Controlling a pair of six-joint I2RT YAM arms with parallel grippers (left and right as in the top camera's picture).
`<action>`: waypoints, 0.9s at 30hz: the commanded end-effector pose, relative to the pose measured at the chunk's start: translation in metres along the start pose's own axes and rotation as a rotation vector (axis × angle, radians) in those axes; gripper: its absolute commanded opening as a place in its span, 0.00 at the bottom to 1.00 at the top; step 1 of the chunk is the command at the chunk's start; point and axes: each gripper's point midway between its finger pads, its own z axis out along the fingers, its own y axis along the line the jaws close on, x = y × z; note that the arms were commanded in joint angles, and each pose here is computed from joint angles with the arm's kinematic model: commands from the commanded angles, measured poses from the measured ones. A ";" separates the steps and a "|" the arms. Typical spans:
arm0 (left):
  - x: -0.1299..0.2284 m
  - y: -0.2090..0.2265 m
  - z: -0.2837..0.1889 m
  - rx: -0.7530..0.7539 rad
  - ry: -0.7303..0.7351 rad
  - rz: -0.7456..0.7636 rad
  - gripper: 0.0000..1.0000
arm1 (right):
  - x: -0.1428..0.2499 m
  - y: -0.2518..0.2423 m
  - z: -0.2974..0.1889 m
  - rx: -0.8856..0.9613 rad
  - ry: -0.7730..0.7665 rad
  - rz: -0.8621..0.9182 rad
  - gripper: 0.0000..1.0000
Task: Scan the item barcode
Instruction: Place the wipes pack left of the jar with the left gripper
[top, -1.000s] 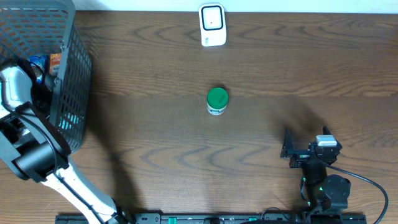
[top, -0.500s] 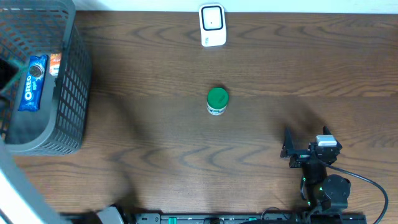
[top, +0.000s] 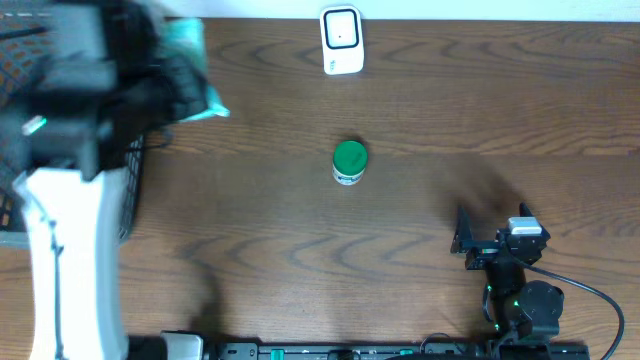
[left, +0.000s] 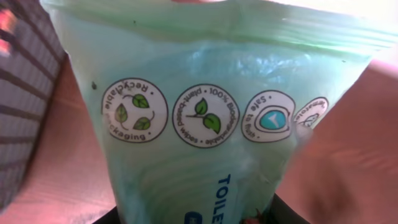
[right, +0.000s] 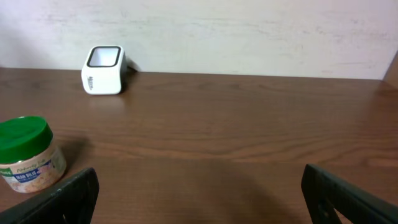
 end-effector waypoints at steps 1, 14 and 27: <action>0.018 0.008 0.048 -0.116 0.109 0.031 0.40 | 0.000 0.001 0.000 -0.005 -0.003 0.005 0.99; 0.097 0.045 0.183 -0.288 0.521 0.036 0.40 | 0.000 0.001 0.000 -0.005 -0.003 0.005 0.99; 0.161 0.036 0.251 -0.136 0.624 0.030 0.40 | 0.000 0.001 0.000 -0.005 -0.003 0.005 0.99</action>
